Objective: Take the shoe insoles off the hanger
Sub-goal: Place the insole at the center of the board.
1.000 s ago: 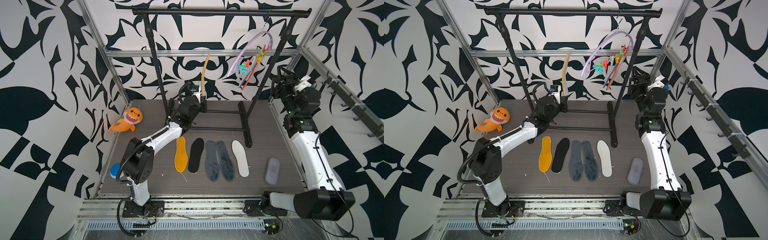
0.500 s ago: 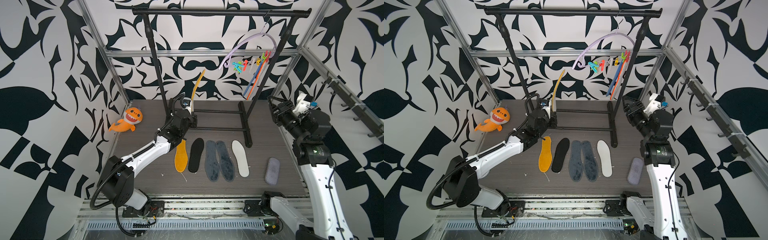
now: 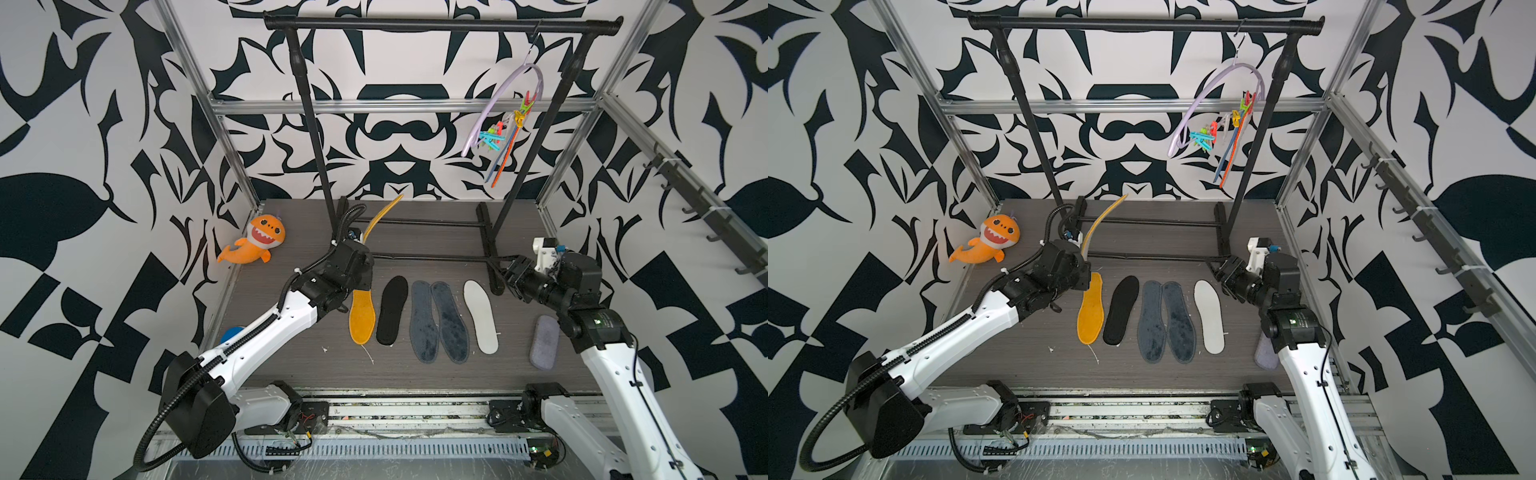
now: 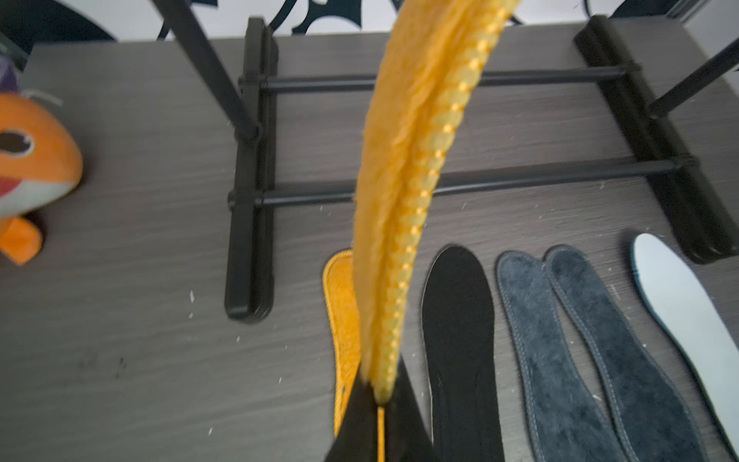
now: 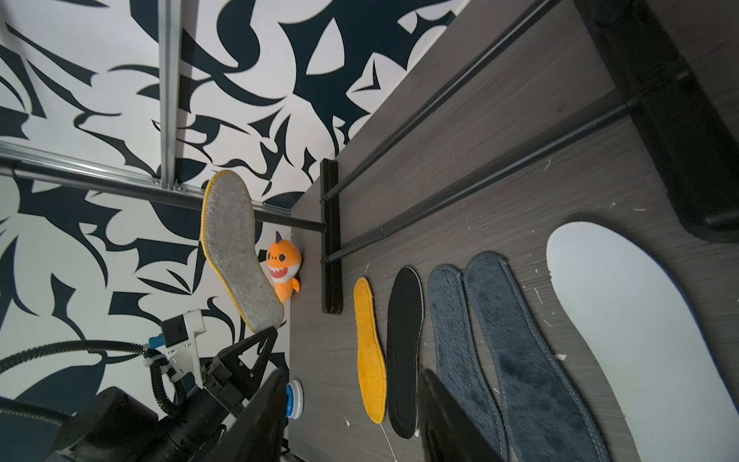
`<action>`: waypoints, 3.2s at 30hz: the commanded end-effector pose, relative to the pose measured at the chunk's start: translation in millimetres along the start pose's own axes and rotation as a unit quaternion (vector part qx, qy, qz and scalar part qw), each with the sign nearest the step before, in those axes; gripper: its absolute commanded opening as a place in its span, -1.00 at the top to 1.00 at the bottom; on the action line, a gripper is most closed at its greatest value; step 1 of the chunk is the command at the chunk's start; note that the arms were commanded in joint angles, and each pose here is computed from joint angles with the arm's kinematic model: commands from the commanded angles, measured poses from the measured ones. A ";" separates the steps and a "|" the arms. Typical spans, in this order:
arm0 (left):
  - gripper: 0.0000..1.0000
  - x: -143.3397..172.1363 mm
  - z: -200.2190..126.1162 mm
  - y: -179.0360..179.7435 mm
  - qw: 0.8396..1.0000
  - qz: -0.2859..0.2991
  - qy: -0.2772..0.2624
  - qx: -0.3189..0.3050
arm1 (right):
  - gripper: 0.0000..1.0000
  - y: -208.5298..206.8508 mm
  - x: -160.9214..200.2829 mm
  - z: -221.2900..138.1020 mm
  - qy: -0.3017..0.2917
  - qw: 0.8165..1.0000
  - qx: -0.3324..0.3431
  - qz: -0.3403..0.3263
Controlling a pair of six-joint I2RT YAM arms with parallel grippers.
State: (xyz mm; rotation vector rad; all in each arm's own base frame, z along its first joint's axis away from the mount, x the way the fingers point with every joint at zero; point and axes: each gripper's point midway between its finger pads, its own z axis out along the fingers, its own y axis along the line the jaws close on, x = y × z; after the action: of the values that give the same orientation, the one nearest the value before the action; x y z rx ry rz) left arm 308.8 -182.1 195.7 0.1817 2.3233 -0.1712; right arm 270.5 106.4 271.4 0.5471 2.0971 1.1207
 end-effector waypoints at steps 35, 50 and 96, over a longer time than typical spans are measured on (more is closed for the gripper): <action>1.00 85.2 48.7 207.6 0.946 -0.140 0.156 -0.249 | -0.02 4.1 27.2 17.9 0.040 0.998 -0.038 -0.037; 0.94 110.2 80.1 207.7 0.935 -0.132 0.217 -0.247 | -0.01 2.8 28.2 20.2 0.041 0.998 -0.042 -0.027; -0.99 -139.4 -108.6 100.4 0.928 -0.162 -0.320 0.100 | -0.50 -36.6 -42.7 -58.5 -0.121 0.957 0.251 -0.080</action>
State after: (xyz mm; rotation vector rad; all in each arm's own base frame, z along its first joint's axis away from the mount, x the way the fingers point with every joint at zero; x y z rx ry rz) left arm 338.1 -60.5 323.3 -0.1859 1.7973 -0.4311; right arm 259.0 48.6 247.4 0.6768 2.2708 0.4948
